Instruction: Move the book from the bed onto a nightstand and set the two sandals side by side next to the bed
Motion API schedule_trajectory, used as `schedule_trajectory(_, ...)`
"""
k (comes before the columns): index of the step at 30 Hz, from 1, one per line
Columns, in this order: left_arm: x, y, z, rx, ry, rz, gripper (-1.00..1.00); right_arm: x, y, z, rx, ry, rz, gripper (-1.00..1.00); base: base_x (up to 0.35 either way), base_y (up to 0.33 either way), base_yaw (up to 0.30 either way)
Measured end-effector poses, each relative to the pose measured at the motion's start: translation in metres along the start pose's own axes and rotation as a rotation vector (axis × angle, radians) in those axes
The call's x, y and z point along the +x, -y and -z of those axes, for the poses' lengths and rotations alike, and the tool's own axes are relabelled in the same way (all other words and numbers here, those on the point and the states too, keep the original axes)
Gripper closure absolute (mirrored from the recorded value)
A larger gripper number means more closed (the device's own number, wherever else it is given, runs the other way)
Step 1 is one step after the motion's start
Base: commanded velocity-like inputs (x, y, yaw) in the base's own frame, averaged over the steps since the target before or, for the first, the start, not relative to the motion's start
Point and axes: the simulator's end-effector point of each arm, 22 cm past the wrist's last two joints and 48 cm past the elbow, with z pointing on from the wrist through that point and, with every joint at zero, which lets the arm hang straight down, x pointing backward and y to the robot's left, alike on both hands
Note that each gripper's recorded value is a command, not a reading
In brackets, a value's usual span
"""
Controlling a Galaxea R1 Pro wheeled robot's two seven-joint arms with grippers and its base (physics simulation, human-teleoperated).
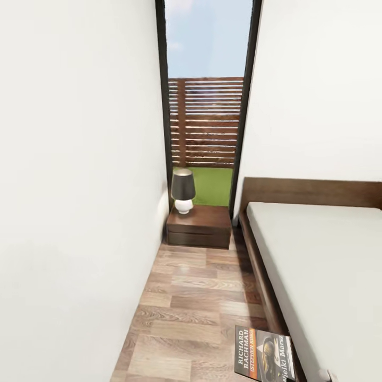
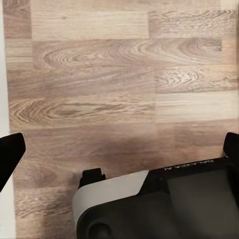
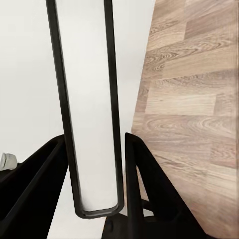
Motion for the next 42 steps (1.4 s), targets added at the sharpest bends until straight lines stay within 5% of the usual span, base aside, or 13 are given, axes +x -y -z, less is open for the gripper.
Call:
schedule_trajectory(15,-0.0003,-0.0001,-0.0003,0.0,0.001,0.0,-1.0,-0.001,0.0001,-0.0005,0.0,0.003,0.0,1.0,0.122,0.0,-0.212)
schedule_trajectory(42,-0.0001,-0.0001,0.0,0.0,0.001,0.0,-1.0,-0.0001,0.0001,-0.0001,0.001,0.0,0.0,1.0,0.3,0.0,-0.004)
